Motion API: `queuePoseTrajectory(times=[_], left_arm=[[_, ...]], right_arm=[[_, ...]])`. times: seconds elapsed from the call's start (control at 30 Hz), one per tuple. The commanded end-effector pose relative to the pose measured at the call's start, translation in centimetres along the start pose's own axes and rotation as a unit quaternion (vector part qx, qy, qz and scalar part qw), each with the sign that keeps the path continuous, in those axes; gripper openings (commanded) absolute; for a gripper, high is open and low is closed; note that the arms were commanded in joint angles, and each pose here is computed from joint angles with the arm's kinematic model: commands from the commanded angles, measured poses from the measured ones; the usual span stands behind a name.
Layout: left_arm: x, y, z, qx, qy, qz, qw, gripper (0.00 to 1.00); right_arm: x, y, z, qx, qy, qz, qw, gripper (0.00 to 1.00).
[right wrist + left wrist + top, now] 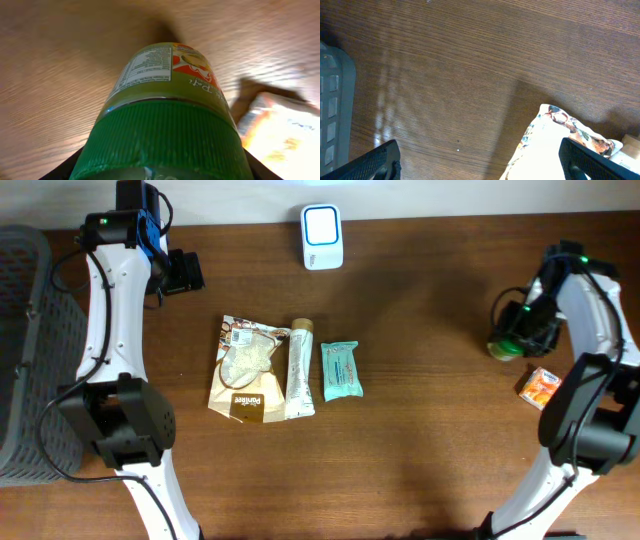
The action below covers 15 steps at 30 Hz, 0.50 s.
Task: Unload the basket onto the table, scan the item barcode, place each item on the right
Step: 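Open the right gripper to release the jar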
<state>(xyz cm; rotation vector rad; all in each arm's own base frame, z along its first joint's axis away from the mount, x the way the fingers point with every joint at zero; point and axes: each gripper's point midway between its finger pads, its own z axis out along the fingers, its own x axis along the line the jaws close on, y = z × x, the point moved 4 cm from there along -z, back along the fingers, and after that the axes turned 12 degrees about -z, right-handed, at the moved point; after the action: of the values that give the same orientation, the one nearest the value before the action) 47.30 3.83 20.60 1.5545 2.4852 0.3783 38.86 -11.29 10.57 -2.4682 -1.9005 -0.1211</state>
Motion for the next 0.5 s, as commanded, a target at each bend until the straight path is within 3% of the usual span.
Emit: queuePoseTrajectory(times=[0.0, 0.17, 0.27, 0.37, 0.47], left_arm=[[-0.1, 0.4, -0.5, -0.009, -0.007, 0.006, 1.0, 0.99], [-0.1, 0.4, -0.5, -0.009, -0.007, 0.006, 1.0, 0.99], [-0.1, 0.4, -0.5, -0.009, -0.007, 0.006, 1.0, 0.99], [-0.1, 0.4, -0.5, -0.009, -0.007, 0.006, 1.0, 0.99], [-0.1, 0.4, -0.5, -0.009, -0.007, 0.006, 1.0, 0.99]], right_arm=[[-2.1, -0.1, 0.3, -0.002, -0.021, 0.022, 1.0, 0.21], [-3.0, 0.2, 0.9, -0.015, -0.022, 0.031, 0.999, 0.29], [-3.0, 0.1, 1.6, -0.016, -0.022, 0.031, 0.999, 0.45], [-3.1, 0.2, 1.8, -0.018, -0.022, 0.031, 0.999, 0.55], [-3.1, 0.5, 1.7, -0.026, -0.023, 0.031, 0.999, 0.77]])
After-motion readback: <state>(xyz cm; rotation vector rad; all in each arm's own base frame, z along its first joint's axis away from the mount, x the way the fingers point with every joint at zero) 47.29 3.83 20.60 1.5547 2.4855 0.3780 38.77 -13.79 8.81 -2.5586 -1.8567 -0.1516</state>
